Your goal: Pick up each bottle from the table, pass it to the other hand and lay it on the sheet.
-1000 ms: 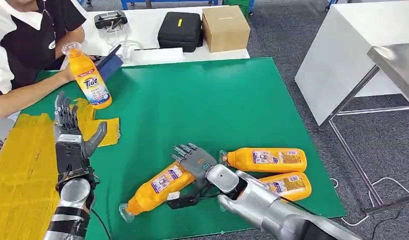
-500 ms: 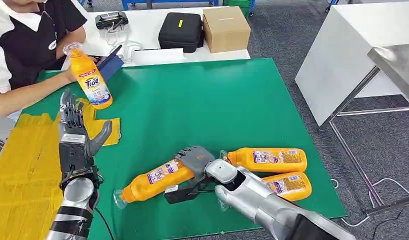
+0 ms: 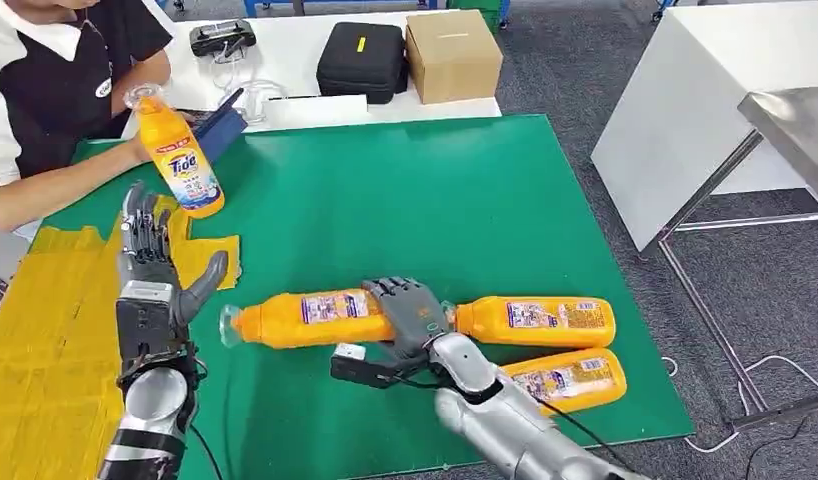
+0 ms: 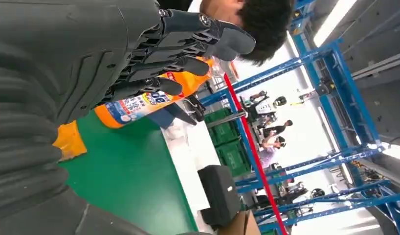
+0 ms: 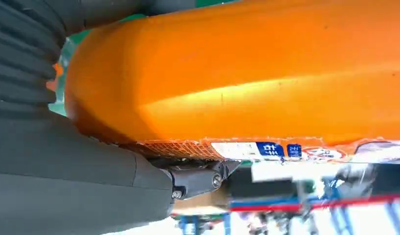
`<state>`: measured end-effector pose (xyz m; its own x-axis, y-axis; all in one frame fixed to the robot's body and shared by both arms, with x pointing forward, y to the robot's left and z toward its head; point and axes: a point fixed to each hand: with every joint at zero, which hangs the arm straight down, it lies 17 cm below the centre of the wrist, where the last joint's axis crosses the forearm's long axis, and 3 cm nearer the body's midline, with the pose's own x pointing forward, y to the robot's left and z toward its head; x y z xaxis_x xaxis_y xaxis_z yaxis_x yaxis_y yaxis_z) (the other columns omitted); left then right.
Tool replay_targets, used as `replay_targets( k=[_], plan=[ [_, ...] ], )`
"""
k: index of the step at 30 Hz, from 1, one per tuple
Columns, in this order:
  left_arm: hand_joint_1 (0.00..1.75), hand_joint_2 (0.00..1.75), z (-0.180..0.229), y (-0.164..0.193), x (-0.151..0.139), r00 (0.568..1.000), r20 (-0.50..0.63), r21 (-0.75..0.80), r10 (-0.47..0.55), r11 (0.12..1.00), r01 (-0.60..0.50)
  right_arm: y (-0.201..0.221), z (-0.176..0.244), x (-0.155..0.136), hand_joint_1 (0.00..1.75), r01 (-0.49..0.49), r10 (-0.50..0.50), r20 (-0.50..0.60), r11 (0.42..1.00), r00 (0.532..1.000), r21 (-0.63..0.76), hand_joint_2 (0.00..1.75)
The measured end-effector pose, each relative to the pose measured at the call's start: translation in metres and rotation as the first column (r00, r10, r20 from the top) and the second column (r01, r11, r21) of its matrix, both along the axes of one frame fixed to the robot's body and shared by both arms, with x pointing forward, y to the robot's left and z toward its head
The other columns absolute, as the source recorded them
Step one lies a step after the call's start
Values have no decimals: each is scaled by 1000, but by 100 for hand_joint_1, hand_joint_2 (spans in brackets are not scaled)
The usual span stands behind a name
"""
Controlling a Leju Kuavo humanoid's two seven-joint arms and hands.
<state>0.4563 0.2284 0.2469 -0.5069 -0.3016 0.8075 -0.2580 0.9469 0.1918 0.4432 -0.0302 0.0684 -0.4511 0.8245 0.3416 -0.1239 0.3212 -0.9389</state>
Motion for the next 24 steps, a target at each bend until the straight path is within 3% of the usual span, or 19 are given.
replay_targets(
  k=[9, 13, 19, 24],
  plan=[
    [0, 175, 4, -1, -5, 1000, 11, -3, -3, 1000, 3, -14, 19, 1, 175, 65, -66, 11, 993, 998, 102, 175],
    [0, 175, 5, -1, -7, 1000, 15, 0, -2, 1000, 2, -25, 45, 2, 175, 103, -121, 55, 962, 991, 255, 175],
    [0, 175, 6, -1, -8, 1000, 17, 0, 1, 1000, -1, -52, 68, 6, 175, 172, -198, -6, 837, 980, 519, 175],
    [0, 175, 2, -8, -6, 998, -8, -55, -57, 997, 57, -60, 74, 6, 175, 188, -174, -90, 706, 981, 682, 175]
  ],
)
